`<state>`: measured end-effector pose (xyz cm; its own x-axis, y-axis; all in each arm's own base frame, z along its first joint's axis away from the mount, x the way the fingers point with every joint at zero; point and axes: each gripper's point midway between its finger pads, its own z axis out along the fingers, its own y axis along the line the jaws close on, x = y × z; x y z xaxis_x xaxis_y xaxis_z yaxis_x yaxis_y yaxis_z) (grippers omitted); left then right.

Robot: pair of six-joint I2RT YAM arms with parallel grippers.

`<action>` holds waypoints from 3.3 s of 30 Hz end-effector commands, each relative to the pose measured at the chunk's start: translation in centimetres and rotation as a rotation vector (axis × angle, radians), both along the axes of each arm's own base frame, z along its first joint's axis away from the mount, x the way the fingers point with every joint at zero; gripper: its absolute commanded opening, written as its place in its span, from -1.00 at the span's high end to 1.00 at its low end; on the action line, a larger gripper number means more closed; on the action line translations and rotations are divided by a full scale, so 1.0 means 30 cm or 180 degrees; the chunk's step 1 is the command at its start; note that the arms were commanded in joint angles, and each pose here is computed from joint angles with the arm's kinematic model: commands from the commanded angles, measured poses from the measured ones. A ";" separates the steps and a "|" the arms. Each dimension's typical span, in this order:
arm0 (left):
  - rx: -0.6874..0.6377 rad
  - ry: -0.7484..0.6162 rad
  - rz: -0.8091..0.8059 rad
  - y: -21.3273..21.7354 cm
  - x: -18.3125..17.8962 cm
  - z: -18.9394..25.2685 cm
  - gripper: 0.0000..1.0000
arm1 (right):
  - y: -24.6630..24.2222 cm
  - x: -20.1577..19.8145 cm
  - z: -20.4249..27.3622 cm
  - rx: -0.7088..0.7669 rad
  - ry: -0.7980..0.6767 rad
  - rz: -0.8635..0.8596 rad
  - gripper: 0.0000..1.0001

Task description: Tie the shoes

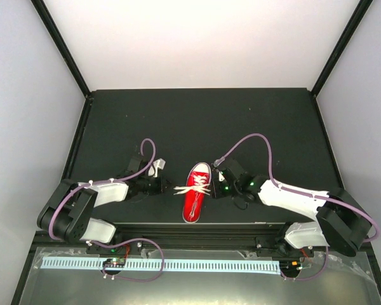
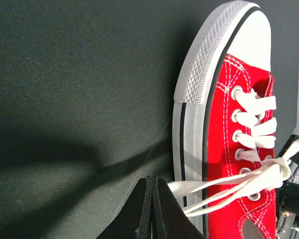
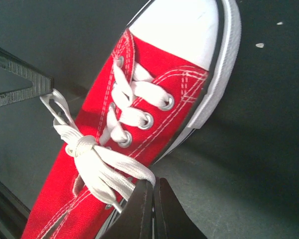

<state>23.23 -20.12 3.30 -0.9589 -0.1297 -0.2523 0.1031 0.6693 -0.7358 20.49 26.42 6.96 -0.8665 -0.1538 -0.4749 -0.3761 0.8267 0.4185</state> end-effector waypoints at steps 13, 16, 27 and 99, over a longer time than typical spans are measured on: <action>-0.0232 -0.0238 -0.0134 -0.027 0.037 0.070 0.97 | 0.006 0.058 0.032 0.0361 0.0012 0.0002 0.91; -0.0264 -0.0282 -0.0208 -0.044 0.033 0.088 0.97 | 0.006 0.064 0.058 0.0389 -0.0041 0.0047 0.45; -0.0336 -0.0248 -0.0346 -0.075 0.016 0.092 0.97 | -0.003 -0.068 0.085 0.0884 -0.0047 0.0405 -0.30; -0.0738 -0.0397 -0.0776 -0.276 0.032 0.188 -0.05 | -0.033 0.004 0.031 0.1399 0.0366 -0.0718 -0.24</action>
